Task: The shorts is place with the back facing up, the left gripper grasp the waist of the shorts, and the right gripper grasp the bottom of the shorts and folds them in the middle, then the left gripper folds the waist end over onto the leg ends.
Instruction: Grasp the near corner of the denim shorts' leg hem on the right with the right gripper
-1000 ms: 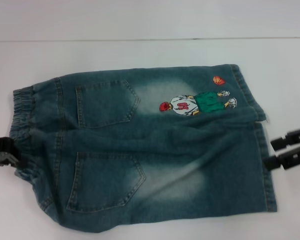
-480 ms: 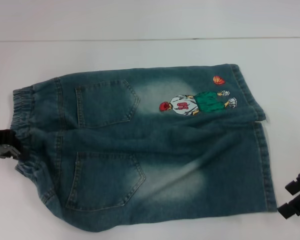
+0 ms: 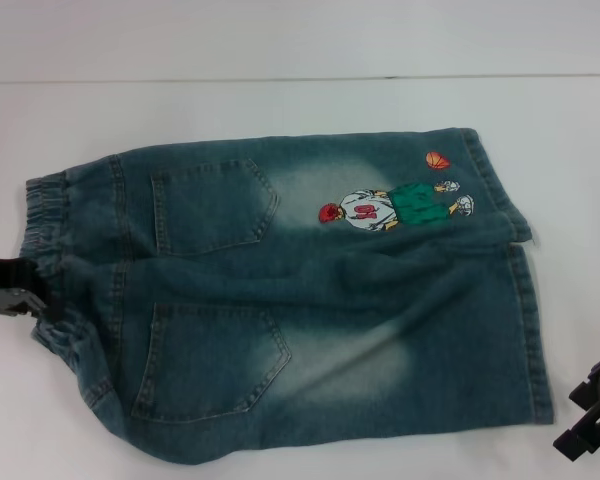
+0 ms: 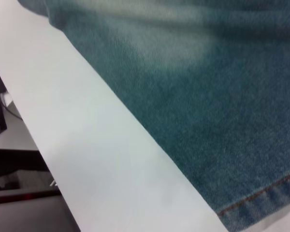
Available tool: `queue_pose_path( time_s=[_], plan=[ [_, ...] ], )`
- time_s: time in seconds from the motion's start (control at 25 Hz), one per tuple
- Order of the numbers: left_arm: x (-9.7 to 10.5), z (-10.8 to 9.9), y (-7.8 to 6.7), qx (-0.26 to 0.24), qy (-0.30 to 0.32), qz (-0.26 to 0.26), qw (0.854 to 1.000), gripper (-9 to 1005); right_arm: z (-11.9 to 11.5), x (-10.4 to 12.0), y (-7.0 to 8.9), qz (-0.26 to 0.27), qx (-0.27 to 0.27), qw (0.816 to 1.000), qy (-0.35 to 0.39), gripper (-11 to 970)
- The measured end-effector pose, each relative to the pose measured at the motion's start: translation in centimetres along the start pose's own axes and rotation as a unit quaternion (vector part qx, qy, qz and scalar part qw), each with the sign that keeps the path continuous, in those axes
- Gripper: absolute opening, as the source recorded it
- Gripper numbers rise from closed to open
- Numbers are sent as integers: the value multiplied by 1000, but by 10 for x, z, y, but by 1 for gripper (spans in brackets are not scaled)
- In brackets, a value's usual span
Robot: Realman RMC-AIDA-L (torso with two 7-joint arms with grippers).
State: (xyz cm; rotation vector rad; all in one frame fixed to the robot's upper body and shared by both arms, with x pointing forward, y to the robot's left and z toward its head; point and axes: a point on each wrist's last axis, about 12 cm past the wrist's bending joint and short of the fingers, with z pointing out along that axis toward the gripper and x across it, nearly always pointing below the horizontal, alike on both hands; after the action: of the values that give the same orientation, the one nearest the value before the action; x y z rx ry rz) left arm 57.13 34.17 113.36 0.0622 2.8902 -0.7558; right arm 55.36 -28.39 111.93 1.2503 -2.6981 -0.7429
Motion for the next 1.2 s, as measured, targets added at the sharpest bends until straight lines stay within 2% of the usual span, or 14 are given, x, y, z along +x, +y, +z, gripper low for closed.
queue_pose_path(
  time_s=[1.2],
  plan=[
    [-2, 5, -4, 3, 1, 4, 1000, 52, 16, -22, 4, -25, 2, 1000, 16, 945]
  ],
)
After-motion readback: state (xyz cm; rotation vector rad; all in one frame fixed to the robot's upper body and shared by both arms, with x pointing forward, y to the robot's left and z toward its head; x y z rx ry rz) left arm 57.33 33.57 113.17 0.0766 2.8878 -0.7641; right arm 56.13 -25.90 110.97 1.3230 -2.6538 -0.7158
